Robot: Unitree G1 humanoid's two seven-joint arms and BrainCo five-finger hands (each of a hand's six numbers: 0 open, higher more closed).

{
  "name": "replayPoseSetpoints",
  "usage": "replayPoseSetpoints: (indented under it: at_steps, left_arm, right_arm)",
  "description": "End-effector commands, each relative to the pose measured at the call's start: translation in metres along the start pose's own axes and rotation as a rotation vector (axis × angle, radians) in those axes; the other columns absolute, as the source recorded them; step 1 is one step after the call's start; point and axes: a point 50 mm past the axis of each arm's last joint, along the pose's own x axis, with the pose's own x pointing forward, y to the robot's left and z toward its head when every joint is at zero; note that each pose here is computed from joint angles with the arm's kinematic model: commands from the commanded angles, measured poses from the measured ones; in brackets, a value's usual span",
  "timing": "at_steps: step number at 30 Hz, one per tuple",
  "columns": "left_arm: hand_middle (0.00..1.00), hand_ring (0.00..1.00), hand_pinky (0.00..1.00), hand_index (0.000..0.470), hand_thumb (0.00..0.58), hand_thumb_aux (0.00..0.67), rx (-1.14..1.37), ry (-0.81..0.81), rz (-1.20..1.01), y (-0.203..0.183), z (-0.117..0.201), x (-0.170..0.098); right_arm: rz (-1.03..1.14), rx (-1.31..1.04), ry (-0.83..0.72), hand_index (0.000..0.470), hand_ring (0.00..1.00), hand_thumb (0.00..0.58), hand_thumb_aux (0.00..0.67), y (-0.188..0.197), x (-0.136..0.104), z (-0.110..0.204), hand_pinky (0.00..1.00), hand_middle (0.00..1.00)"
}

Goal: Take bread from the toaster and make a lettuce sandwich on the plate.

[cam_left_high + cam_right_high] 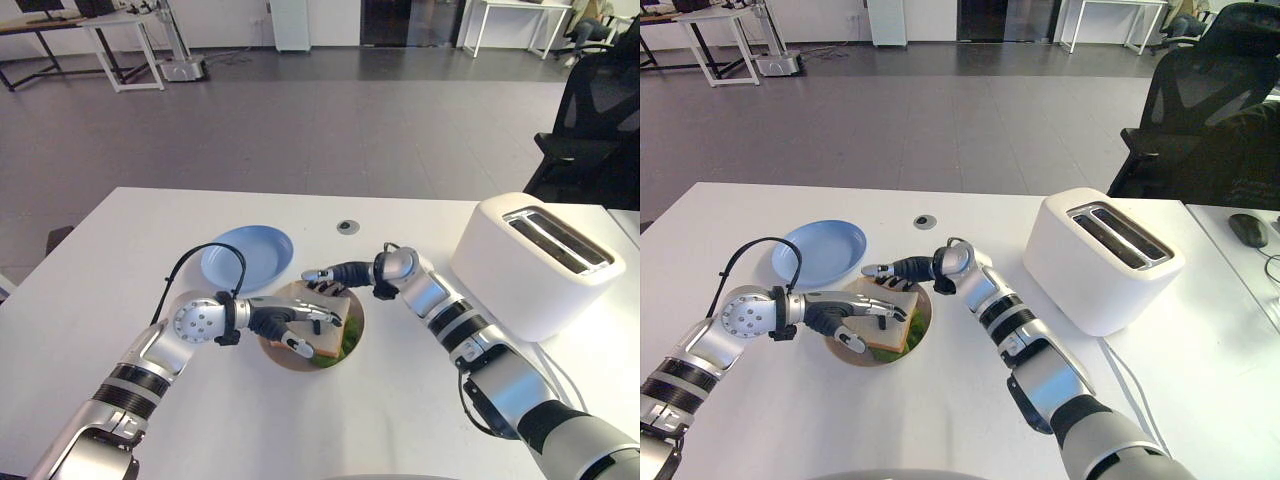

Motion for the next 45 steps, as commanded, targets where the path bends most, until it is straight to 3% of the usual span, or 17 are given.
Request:
replayPoseSetpoints:
  at_steps: [1,7,10,16,19,21,22,23,24,25,28,32,37,45]
  left_arm:
    - [0.00,0.00,0.00,0.000,0.000,0.000,-0.151,0.152,-0.326,-0.062,-0.023,0.001]
    - [0.00,0.00,0.00,0.000,0.000,0.000,-0.171,0.144,-0.320,-0.060,-0.024,0.002]
    - [0.00,0.00,0.00,0.000,0.000,0.000,-0.221,0.035,-0.173,-0.044,-0.013,0.006]
    - [0.00,0.00,0.00,0.000,0.000,0.000,-0.246,-0.325,0.453,0.051,0.020,-0.016]
    - [0.00,0.00,0.00,0.000,0.000,0.000,-0.319,-0.405,0.552,0.069,0.022,-0.036]
    - [0.00,0.00,0.00,0.000,0.000,0.000,-0.343,-0.318,0.506,0.069,0.007,-0.053]
    - [0.18,0.18,0.18,0.057,0.132,0.081,-0.354,-0.234,0.473,0.066,-0.007,-0.063]
    - [1.00,1.00,1.00,0.304,0.508,0.434,-0.391,-0.154,0.419,0.060,-0.019,-0.072]
    - [1.00,1.00,1.00,0.470,0.580,0.670,-0.420,-0.068,0.362,0.050,-0.032,-0.083]
    - [1.00,1.00,1.00,0.470,0.580,0.670,-0.447,0.059,0.260,0.033,-0.045,-0.092]
    - [1.00,1.00,1.00,0.470,0.580,0.670,-0.509,0.371,-0.034,-0.013,-0.069,-0.115]
    - [1.00,1.00,1.00,0.470,0.580,0.670,-0.579,0.453,-0.200,-0.028,-0.071,-0.117]
    - [1.00,1.00,1.00,0.470,0.580,0.670,-0.595,0.351,-0.327,-0.044,-0.057,-0.081]
    - [1.00,1.00,1.00,0.470,0.580,0.670,-0.430,0.147,-0.305,-0.031,-0.035,-0.009]
  right_arm:
    - [-0.122,-0.074,-0.134,0.000,0.00,0.000,0.000,-0.037,-0.027,0.049,0.00,0.00]
    - [-0.266,-0.086,-0.241,0.000,0.00,0.000,0.000,-0.064,-0.061,0.082,0.00,0.00]
    - [-0.286,-0.048,-0.263,0.000,0.00,0.000,0.000,-0.064,-0.073,0.084,0.00,0.00]
    - [-0.286,0.007,-0.179,0.000,0.00,0.000,0.000,-0.044,-0.086,0.050,0.00,0.00]
    - [-0.287,0.008,-0.111,0.000,0.00,0.000,0.000,-0.036,-0.099,0.029,0.00,0.00]
    - [-0.314,-0.007,-0.064,0.000,0.00,0.000,0.000,-0.038,-0.115,0.014,0.00,0.00]
    - [-0.330,-0.009,-0.037,0.000,0.00,0.000,0.000,-0.039,-0.125,0.004,0.00,0.00]
    - [-0.337,-0.015,-0.005,0.184,1.00,0.366,0.263,-0.038,-0.134,-0.005,1.00,1.00]
    - [-0.323,-0.022,0.034,0.393,1.00,0.564,0.560,-0.035,-0.141,-0.014,1.00,1.00]
    - [-0.290,-0.032,0.084,0.470,1.00,0.580,0.670,-0.029,-0.146,-0.025,1.00,1.00]
    - [-0.094,-0.048,0.228,0.470,1.00,0.580,0.670,0.004,-0.159,-0.054,1.00,1.00]
    - [0.307,0.001,0.360,0.470,1.00,0.580,0.670,0.075,-0.174,-0.076,1.00,1.00]
    - [0.526,0.067,0.312,0.470,1.00,0.580,0.670,0.130,-0.154,-0.078,1.00,1.00]
    - [0.412,0.089,0.239,0.470,1.00,0.580,0.670,0.141,-0.110,-0.078,1.00,1.00]
